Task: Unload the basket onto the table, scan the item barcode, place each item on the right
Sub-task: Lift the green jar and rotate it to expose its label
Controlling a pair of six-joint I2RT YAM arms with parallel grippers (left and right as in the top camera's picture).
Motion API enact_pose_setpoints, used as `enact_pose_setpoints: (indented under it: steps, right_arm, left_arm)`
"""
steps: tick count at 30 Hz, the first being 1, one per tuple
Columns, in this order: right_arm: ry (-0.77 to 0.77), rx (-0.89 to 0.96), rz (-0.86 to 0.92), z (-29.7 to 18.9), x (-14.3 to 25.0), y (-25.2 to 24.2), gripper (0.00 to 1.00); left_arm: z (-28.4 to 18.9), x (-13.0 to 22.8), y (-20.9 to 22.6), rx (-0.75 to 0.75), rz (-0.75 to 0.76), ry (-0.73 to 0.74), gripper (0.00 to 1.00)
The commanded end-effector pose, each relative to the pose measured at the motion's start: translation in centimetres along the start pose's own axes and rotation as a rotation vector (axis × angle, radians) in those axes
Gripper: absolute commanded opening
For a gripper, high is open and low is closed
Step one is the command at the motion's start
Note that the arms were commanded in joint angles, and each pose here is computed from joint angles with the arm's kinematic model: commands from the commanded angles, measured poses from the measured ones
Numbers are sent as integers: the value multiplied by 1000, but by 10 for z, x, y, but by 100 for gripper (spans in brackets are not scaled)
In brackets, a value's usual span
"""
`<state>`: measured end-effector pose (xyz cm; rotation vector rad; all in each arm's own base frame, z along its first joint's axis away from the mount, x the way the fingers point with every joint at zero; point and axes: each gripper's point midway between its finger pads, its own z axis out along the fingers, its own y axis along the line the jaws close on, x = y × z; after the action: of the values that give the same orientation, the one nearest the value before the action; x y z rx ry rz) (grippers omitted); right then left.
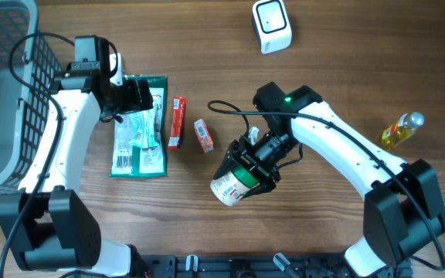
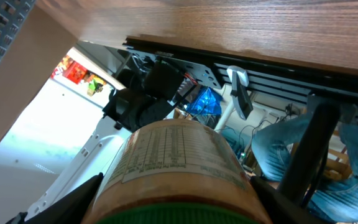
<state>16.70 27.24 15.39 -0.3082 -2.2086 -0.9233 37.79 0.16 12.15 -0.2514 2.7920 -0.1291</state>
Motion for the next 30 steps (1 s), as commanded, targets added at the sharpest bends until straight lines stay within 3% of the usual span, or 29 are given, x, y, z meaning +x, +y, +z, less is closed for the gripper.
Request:
enact_pose_setpoints:
  steps: [1, 13, 16, 30]
  right_arm:
    - [22, -53, -26, -6, 12, 15, 55]
    - [47, -69, -2, -6, 17, 16, 50]
    - [68, -90, 2, -6, 21, 20, 45]
    - [71, -94, 0, -7, 21, 20, 45]
  left_arm:
    - [-7, -5, 2, -4, -2, -24, 100]
    - [-7, -5, 2, -4, -2, -24, 100]
    - [-7, -5, 2, -4, -2, -24, 100]
    - [-7, -5, 2, -4, -2, -24, 100]
